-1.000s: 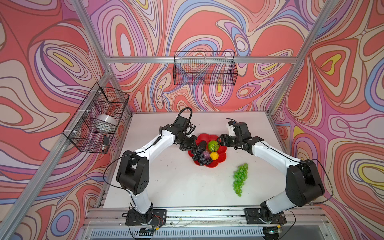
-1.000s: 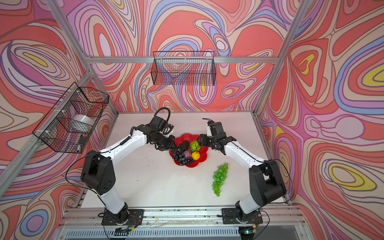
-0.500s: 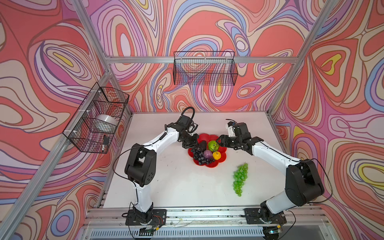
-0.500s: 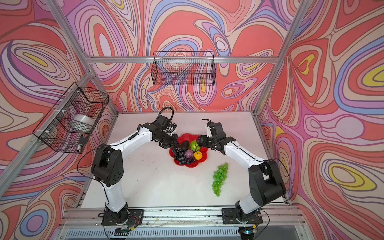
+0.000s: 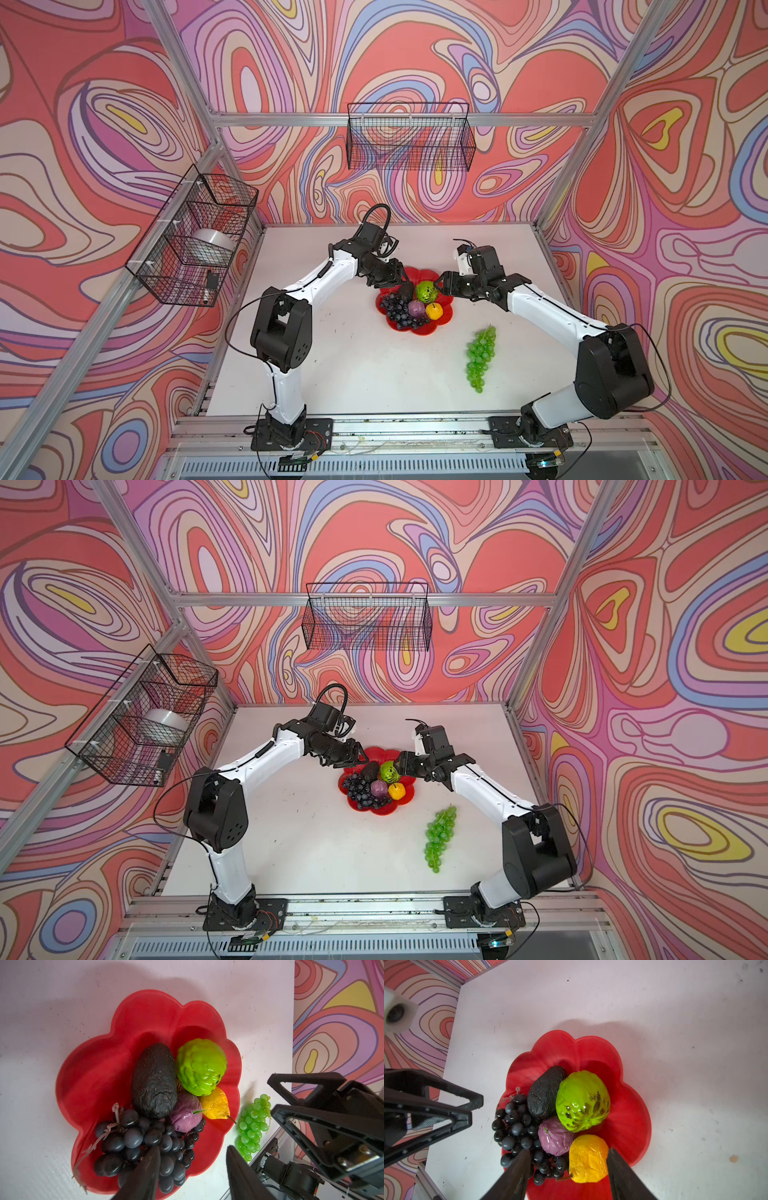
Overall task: Place and organize the fake fruits in the fruit bowl
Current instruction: 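Lower the dark grapes into the bowl's near side and open the left gripper, then move the right gripper down over the green grape bunch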
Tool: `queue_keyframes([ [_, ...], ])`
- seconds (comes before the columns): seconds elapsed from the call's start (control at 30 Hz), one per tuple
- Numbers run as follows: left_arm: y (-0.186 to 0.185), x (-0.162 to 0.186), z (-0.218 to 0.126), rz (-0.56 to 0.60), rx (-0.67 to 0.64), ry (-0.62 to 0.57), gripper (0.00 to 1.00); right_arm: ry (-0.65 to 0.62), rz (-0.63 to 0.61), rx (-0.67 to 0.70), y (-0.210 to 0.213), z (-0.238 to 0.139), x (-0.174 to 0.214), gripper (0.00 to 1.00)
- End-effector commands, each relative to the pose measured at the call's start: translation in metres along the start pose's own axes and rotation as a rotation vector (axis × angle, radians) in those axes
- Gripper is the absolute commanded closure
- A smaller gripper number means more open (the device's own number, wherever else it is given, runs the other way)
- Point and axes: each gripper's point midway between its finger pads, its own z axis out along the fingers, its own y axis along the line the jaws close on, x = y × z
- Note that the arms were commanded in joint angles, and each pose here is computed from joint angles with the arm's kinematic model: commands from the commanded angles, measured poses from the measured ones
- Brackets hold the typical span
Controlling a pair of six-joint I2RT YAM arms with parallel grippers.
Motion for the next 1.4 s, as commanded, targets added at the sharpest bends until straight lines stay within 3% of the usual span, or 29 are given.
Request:
queue_keyframes([
  [0.0,0.002,0.002,-0.023,0.040,-0.055,-0.019,0.42,-0.002,0.000,0.055,-0.007,-0.024,0.006,0.38],
  [0.23,0.001,0.021,-0.059,0.053,-0.086,-0.101,0.42,0.020,0.078,0.224,-0.037,-0.063,0.037,0.37],
  [0.47,-0.005,0.046,-0.073,0.029,-0.034,-0.131,0.42,0.058,0.183,0.407,-0.080,-0.092,0.061,0.23],
  [0.6,-0.005,0.056,-0.077,0.019,-0.019,-0.144,0.42,0.043,0.350,0.386,-0.113,-0.097,0.070,0.19],
  [0.77,-0.003,0.063,-0.078,0.013,-0.012,-0.147,0.42,0.086,0.452,0.346,-0.134,-0.081,0.084,0.19],
  [0.9,0.000,0.069,-0.076,0.000,-0.013,-0.133,0.42,0.089,0.487,0.329,-0.147,-0.074,0.086,0.21],
  [1.17,0.006,0.076,-0.068,-0.029,-0.010,-0.116,0.43,0.137,0.492,0.250,-0.150,-0.058,0.089,0.36],
  [1.27,0.008,0.076,-0.064,-0.041,-0.013,-0.102,0.43,0.151,0.472,0.215,-0.145,-0.055,0.088,0.47],
  [1.37,0.009,0.075,-0.062,-0.046,-0.018,-0.102,0.43,0.145,0.434,0.240,-0.145,-0.063,0.086,0.46],
])
